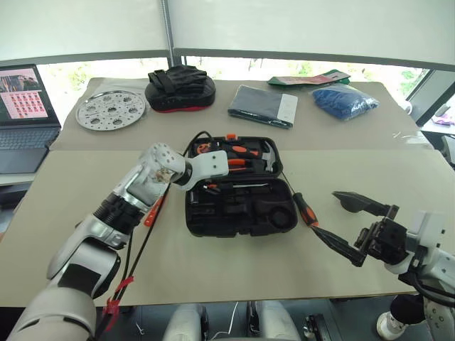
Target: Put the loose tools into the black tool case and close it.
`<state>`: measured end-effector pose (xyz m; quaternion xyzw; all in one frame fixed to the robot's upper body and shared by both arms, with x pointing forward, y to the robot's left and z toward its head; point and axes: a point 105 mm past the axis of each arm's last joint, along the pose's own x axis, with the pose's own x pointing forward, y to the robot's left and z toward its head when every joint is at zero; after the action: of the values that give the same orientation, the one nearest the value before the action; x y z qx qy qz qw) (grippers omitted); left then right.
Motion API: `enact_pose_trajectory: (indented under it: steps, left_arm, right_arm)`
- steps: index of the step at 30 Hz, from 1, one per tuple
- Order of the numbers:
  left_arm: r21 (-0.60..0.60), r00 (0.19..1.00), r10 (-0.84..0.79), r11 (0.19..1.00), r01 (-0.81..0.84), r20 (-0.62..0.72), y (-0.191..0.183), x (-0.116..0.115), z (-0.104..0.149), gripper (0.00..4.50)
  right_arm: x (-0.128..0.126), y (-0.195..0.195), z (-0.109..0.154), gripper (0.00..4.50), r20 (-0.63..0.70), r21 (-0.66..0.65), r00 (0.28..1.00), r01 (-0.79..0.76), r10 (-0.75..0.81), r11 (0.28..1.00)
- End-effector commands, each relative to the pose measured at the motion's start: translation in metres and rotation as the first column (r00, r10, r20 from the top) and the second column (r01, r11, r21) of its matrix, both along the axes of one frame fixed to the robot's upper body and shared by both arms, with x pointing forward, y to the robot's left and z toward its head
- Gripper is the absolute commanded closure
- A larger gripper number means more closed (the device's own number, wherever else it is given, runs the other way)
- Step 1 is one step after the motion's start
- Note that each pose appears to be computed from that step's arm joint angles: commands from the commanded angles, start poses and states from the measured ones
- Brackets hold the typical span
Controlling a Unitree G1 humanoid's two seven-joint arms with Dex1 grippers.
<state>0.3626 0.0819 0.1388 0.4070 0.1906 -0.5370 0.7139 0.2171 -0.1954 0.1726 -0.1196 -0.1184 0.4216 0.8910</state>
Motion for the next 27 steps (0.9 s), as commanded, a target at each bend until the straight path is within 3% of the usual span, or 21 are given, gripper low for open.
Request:
enact_pose_trajectory:
  steps: [1, 7, 8, 10, 13, 15, 18, 22, 27]
  left_arm:
    - [0.010, 0.999, -0.010, 1.000, 0.009, 0.046, -0.003, 0.005, 0.001, 3.65]
    - [-0.004, 1.000, 0.001, 1.000, -0.001, 0.020, -0.002, 0.005, -0.013, 3.65]
    - [-0.032, 1.000, 0.009, 0.999, -0.008, 0.020, -0.003, 0.006, -0.011, 2.85]
    - [-0.103, 0.999, -0.002, 0.995, 0.006, 0.037, -0.008, 0.006, -0.003, 2.19]
    - [-0.303, 0.998, -0.014, 0.952, 0.034, 0.069, -0.019, 0.005, 0.025, 1.16]
    - [-0.403, 0.997, -0.032, 0.913, 0.060, 0.075, -0.020, 0.002, 0.039, 1.16]
    - [-0.434, 0.997, -0.027, 0.899, 0.053, 0.066, -0.012, 0.000, 0.038, 1.16]
    - [-0.482, 1.000, 0.021, 0.876, -0.015, 0.006, -0.006, 0.002, 0.022, 2.30]
    - [-0.531, 0.995, 0.078, 0.841, -0.102, -0.069, -0.014, 0.009, -0.002, 4.24]
  right_arm:
    - [-0.002, 0.004, 0.007, 0.00, 0.033, 0.016, 0.999, -0.020, 0.019, 1.000]
    - [-0.002, 0.005, 0.004, 0.00, 0.029, 0.020, 0.999, -0.020, 0.020, 1.000]
    - [-0.002, 0.005, 0.004, 0.00, 0.029, 0.021, 0.999, -0.020, 0.019, 1.000]
    - [-0.003, 0.006, 0.003, 0.00, 0.027, 0.023, 0.999, -0.021, 0.021, 1.000]
    - [-0.004, 0.007, 0.001, 0.00, 0.020, 0.027, 1.000, -0.024, 0.024, 0.999]
    - [-0.005, 0.007, -0.001, 0.00, 0.013, 0.029, 1.000, -0.025, 0.025, 0.999]
    - [-0.006, 0.006, -0.003, 0.00, 0.007, 0.031, 1.000, -0.021, 0.021, 0.999]
    - [-0.006, 0.005, -0.006, 0.00, -0.001, 0.041, 1.000, -0.011, 0.011, 0.999]
    - [-0.006, 0.008, -0.006, 0.00, -0.003, 0.049, 1.000, -0.012, 0.012, 0.999]
